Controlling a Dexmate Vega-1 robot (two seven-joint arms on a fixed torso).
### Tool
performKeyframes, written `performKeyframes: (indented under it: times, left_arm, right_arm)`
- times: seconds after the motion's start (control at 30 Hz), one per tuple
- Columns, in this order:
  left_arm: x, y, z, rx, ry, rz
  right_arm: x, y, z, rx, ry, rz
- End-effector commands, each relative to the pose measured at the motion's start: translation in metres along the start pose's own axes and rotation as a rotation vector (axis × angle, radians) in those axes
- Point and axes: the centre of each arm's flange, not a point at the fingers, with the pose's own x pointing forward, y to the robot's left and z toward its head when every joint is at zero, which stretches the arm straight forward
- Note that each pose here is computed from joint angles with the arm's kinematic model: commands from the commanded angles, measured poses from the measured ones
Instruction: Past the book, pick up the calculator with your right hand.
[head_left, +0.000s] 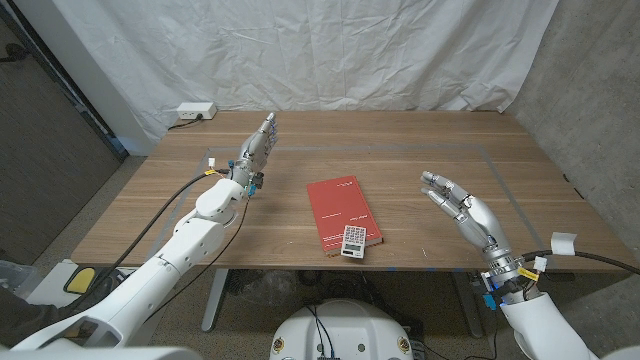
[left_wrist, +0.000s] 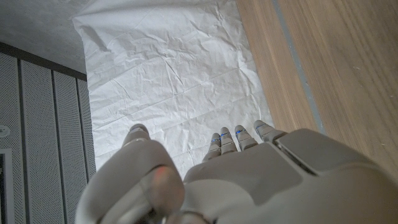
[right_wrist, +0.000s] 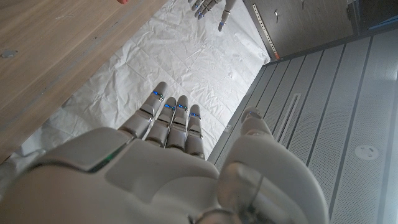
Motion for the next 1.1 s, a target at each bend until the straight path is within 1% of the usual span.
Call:
performKeyframes:
  times: [0.03,0.2,0.23,0.27,0.33,0.47,0.57,0.63,0.8,0.97,1.1]
  left_arm:
    - [-0.006,-0.005,0.001,-0.006,-0.023,0.006]
    - [-0.009,-0.001,0.001,-0.027,-0.022,0.010]
    - [-0.009,0.000,0.003,-0.019,-0.022,0.014]
    - [-0.009,0.000,0.003,-0.018,-0.022,0.014]
    - [-0.010,0.002,0.006,-0.020,-0.034,0.021]
    - [-0.009,0.003,0.008,-0.018,-0.030,0.029]
    - [-0.008,0.004,0.007,-0.028,-0.021,0.035]
    - [-0.006,0.004,0.005,-0.047,-0.016,0.037]
    - [-0.007,-0.001,0.009,-0.049,-0.030,0.056]
    - [-0.010,-0.011,0.016,-0.044,-0.044,0.084]
    - [-0.012,-0.020,0.022,-0.022,-0.052,0.087]
  right_arm:
    - [-0.007,0.006,0.004,-0.111,-0.023,0.004]
    - [-0.011,0.010,0.009,-0.193,-0.024,-0.008]
    - [-0.011,0.011,0.011,-0.219,-0.020,-0.006]
    - [-0.011,0.011,0.011,-0.221,-0.019,-0.006]
    - [-0.011,0.012,0.013,-0.252,-0.022,-0.006]
    - [-0.008,0.012,0.012,-0.279,-0.026,-0.003]
    - [-0.006,0.011,0.011,-0.298,-0.029,-0.006]
    - [-0.004,0.010,0.009,-0.330,-0.035,-0.010]
    - [0.000,0.003,0.006,-0.383,-0.045,-0.011]
    - [-0.001,-0.010,0.001,-0.403,-0.069,-0.001]
    - [-0.004,-0.020,-0.001,-0.408,-0.082,0.009]
